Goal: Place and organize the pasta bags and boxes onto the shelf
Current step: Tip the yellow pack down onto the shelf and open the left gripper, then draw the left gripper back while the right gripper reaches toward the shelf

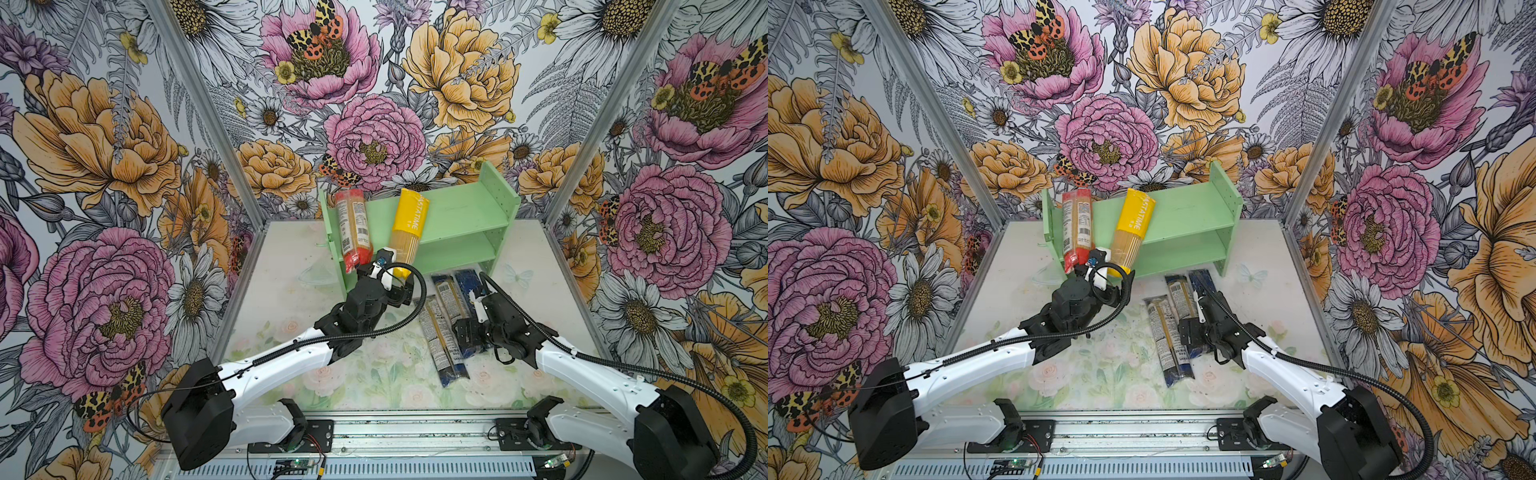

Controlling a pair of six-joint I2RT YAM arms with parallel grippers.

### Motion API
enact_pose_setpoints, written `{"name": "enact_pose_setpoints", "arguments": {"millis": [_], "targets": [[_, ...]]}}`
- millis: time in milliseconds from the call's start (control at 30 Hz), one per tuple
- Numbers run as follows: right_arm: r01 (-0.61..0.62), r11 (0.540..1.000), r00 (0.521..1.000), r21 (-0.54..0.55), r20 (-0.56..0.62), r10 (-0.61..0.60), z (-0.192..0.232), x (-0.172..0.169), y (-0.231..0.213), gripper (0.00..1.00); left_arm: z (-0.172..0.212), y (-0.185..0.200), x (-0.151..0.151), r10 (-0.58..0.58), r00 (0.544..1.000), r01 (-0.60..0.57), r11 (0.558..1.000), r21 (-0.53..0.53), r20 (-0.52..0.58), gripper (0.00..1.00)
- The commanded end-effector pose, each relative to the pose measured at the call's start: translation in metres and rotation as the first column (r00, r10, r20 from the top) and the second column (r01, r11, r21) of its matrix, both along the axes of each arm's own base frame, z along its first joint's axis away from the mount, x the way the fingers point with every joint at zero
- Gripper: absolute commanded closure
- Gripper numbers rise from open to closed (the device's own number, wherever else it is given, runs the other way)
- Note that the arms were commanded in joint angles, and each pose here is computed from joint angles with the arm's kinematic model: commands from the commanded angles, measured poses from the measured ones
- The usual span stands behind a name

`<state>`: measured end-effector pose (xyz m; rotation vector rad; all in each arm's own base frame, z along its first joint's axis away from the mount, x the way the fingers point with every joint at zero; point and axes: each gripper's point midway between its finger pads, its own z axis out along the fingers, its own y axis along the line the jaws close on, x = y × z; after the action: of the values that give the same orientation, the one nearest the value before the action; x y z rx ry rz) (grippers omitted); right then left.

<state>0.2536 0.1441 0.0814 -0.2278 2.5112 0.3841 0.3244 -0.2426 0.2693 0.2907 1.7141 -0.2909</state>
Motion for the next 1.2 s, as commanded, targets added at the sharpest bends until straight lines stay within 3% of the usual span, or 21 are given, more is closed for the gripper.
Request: {"name": "enact_pose_setpoints", "arguments": {"millis": [0,267,833,1167], "targets": [[-0.022,0.999,0.999,0.031,0.024,0.021,0.005,-0.003,0.008,0.01,-0.012,0.040,0.001,0.112,0.994,-0.112,0.994,0.002,-0.020,0.01],[-0.037,0.999,0.999,0.030,0.027,0.036,-0.001,-0.009,0.013,0.01,-0.008,0.081,-0.006,0.152,0.988,-0.153,0.987,-0.054,-0.023,0.01],[-0.064,0.997,0.996,0.042,0.063,0.061,0.013,-0.003,0.019,0.01,-0.009,0.054,-0.008,0.068,0.997,-0.070,0.997,-0.035,-0.042,0.01],[-0.092,0.987,0.990,0.133,0.122,0.076,0.054,0.011,0.038,0.01,-0.011,0.044,-0.026,0.020,0.999,-0.022,0.999,-0.027,-0.049,0.01]]}}
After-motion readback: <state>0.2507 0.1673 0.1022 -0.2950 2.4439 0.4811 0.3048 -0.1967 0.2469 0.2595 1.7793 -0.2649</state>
